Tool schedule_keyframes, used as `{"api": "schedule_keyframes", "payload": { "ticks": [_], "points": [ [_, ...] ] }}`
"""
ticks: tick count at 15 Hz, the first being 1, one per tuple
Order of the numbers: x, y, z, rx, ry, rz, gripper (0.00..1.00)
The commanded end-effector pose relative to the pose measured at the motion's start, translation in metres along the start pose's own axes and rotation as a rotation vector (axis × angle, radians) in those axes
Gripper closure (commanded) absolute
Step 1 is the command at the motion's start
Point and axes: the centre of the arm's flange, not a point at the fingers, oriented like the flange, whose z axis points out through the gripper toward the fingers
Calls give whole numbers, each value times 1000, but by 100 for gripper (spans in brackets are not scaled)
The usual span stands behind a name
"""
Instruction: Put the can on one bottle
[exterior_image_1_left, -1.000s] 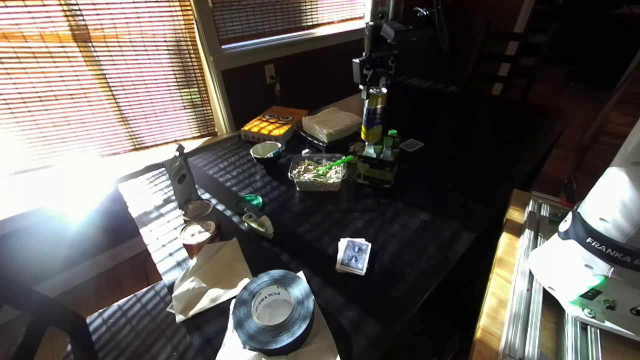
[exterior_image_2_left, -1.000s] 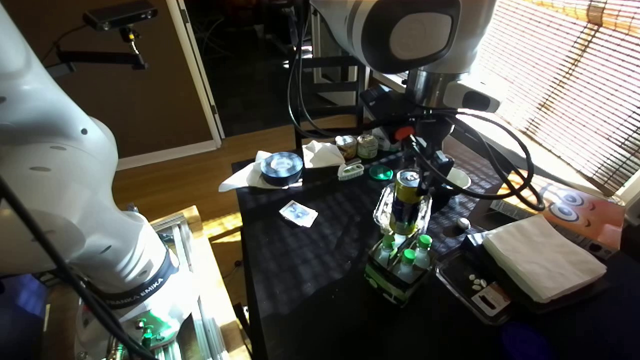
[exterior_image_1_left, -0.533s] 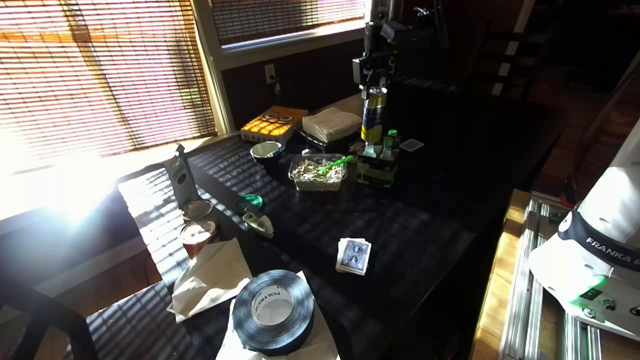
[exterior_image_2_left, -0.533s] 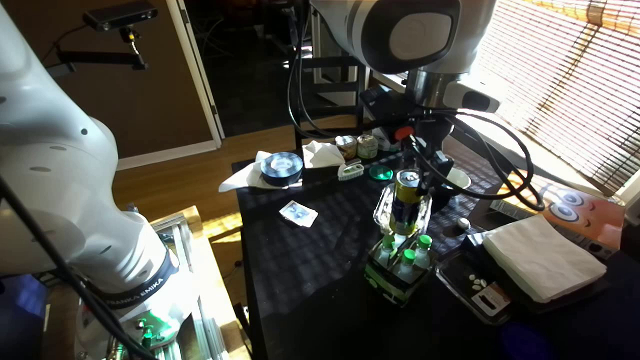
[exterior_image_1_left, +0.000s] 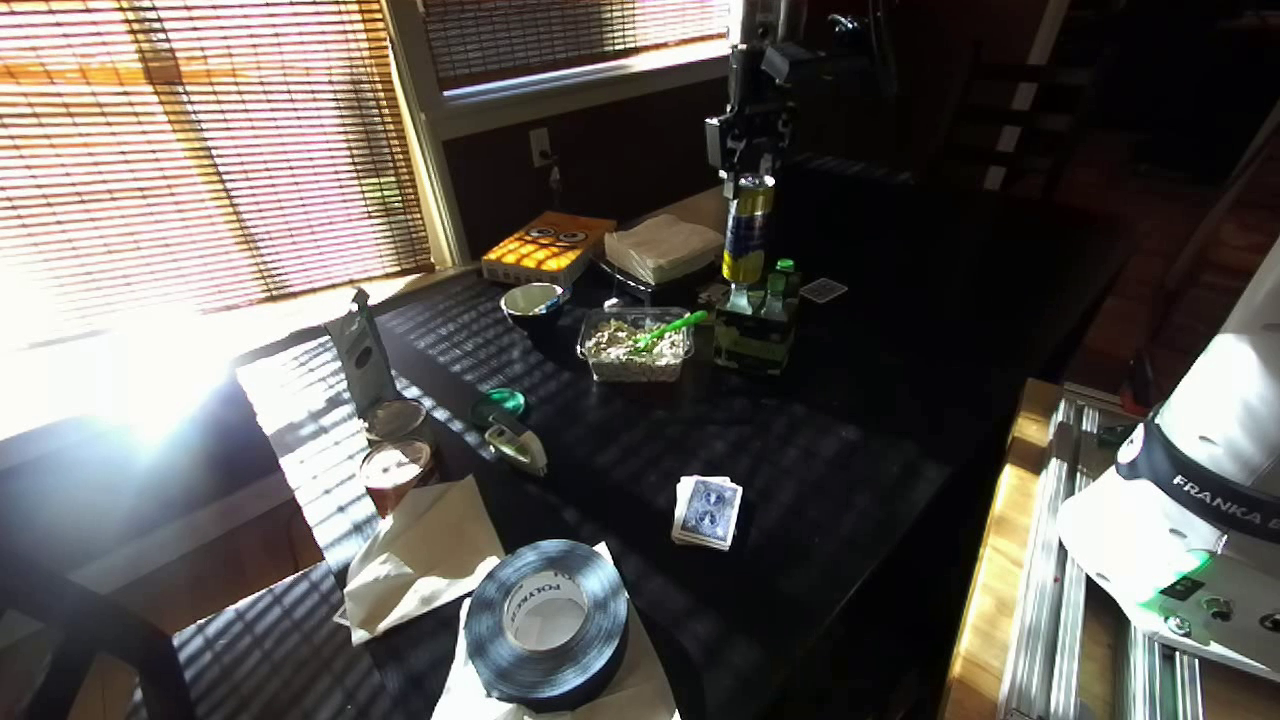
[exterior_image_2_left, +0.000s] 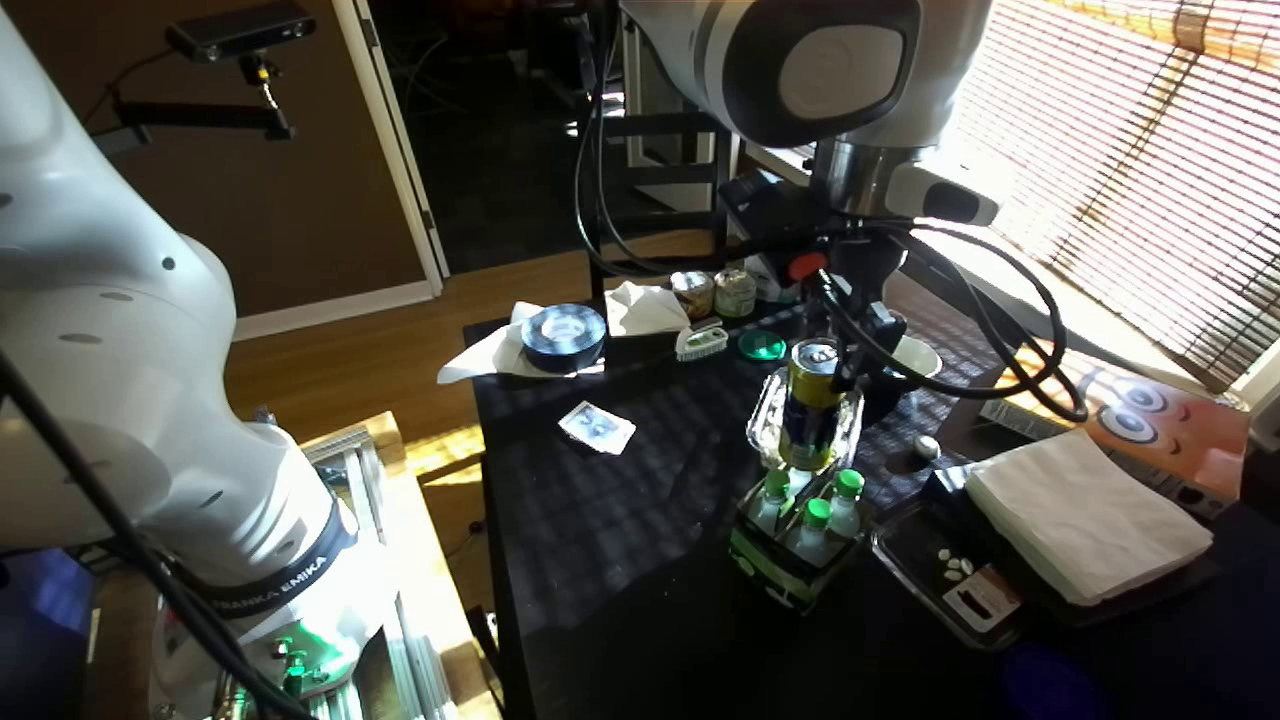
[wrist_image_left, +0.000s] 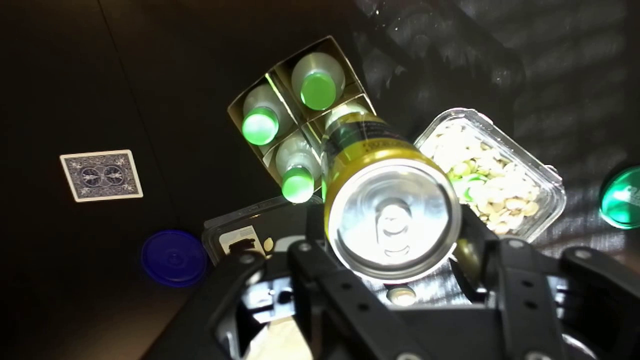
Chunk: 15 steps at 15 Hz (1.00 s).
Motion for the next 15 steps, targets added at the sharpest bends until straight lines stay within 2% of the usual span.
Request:
{"api": "schedule_keyframes", "payload": {
  "ticks": [1,9,10,11,12,13,14,15],
  "points": [
    [0,-3,-4,-23,-7,8,62],
    [1,-4,-4,-28,-12,6,62],
    [1,-5,-4,-30,-14,5,12],
    [1,-4,-4,-30,-15,6,18],
    [1,-4,-4,-34,-13,3,55],
    [1,-4,-4,-35,-13,2,51],
    [1,-4,-4,-36,-13,1,52],
    [1,-4,-4,-36,-12,2,58]
  ]
}}
